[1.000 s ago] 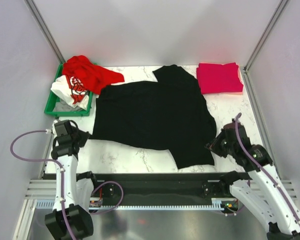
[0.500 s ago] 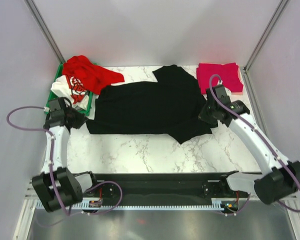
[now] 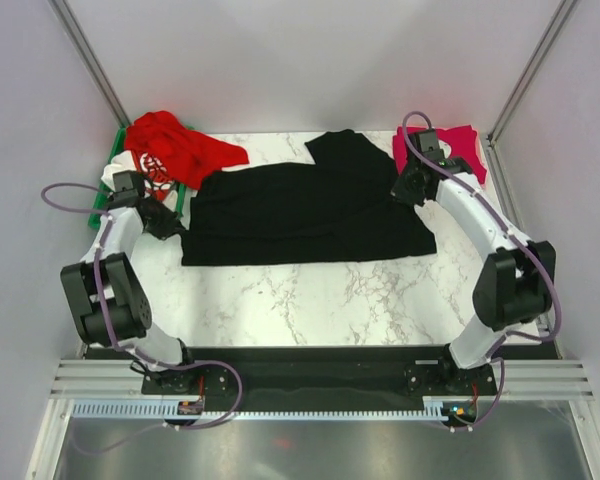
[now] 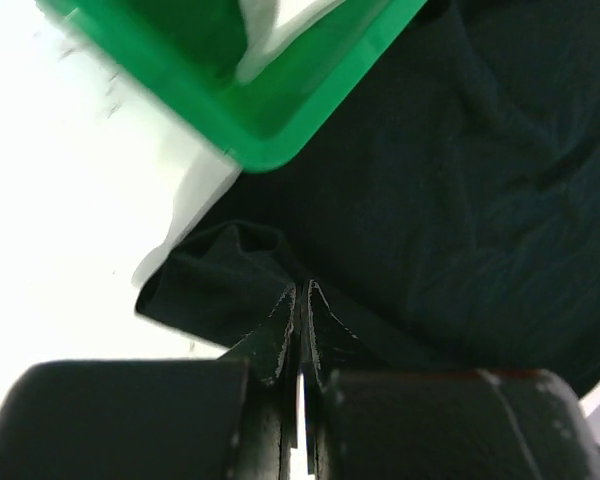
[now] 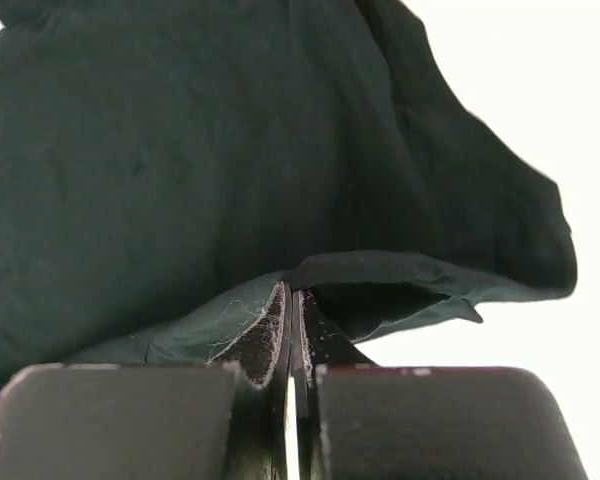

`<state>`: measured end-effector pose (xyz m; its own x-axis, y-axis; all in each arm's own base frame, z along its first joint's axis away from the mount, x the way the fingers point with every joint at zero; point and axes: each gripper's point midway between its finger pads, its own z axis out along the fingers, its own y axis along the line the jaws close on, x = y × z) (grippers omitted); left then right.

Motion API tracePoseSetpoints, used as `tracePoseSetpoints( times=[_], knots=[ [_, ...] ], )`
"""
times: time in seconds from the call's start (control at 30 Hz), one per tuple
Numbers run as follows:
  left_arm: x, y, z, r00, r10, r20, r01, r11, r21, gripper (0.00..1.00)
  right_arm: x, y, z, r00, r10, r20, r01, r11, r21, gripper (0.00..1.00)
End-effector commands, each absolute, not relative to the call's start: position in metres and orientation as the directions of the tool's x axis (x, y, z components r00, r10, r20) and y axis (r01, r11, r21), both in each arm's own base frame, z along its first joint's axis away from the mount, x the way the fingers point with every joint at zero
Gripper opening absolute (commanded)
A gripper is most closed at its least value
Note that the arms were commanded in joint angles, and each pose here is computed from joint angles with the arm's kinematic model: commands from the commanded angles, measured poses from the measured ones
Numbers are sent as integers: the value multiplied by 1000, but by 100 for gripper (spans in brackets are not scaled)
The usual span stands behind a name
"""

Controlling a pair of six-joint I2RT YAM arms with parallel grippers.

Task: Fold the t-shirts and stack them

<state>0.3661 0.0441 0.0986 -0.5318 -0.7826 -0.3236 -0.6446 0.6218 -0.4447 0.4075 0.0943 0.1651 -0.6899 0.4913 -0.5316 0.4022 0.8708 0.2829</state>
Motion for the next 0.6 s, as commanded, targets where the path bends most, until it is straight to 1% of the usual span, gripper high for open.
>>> tracePoseSetpoints(
  times=[0.0, 0.03, 0.07, 0.1, 0.13, 0.17, 0.2, 0.3, 0.33, 0.37, 0.4, 0.43, 0.47, 0.5, 0.53, 0.57],
  knots=[
    [391, 38, 101, -598, -716, -361, -562, 695, -447, 7, 442, 94, 167, -661, 479, -578, 381, 878, 292, 0],
    [396, 37, 96, -613, -710, -345, -557, 699, -448, 24, 451, 92, 170, -654, 483, -582, 381, 875, 298, 5],
    [398, 35, 96, -624, -705, -338, -548, 703, -453, 33, 456, 91, 156, -673, 475, -567, 386, 879, 278, 13],
    [399, 32, 97, -640, -690, -338, -530, 715, -456, 44, 459, 88, 153, -669, 476, -571, 398, 878, 265, 29],
    [398, 32, 99, -646, -683, -340, -525, 722, -451, 55, 465, 84, 153, -660, 480, -577, 407, 875, 262, 69],
    [400, 36, 109, -635, -680, -365, -525, 727, -442, 57, 471, 76, 142, -661, 484, -574, 428, 871, 242, 81],
    [396, 40, 121, -619, -678, -396, -533, 733, -422, 60, 479, 64, 136, -654, 492, -575, 450, 864, 228, 88],
    [387, 40, 136, -613, -660, -434, -517, 750, -411, 62, 480, 48, 131, -659, 499, -562, 456, 860, 229, 88],
    [381, 40, 139, -617, -654, -437, -519, 756, -399, 62, 471, 44, 123, -672, 501, -546, 461, 859, 221, 88],
    [372, 41, 137, -619, -650, -441, -525, 760, -384, 62, 466, 35, 138, -637, 516, -572, 468, 849, 245, 88],
    [364, 44, 144, -603, -644, -470, -528, 764, -370, 61, 459, 30, 140, -626, 524, -577, 473, 844, 253, 88],
    [350, 42, 133, -612, -647, -455, -542, 762, -355, 57, 438, 23, 120, -642, 539, -546, 498, 834, 238, 88],
    [343, 41, 129, -610, -650, -454, -546, 760, -353, 57, 432, 20, 139, -602, 545, -584, 484, 830, 276, 88],
    [336, 39, 132, -596, -654, -466, -543, 756, -366, 56, 422, 18, 135, -600, 549, -582, 488, 827, 277, 88],
    [326, 35, 114, -602, -661, -448, -549, 750, -368, 56, 400, 14, 115, -623, 552, -554, 508, 824, 251, 87],
    [322, 32, 108, -596, -671, -441, -553, 742, -380, 55, 393, 14, 124, -603, 556, -573, 497, 823, 276, 86]
  ],
)
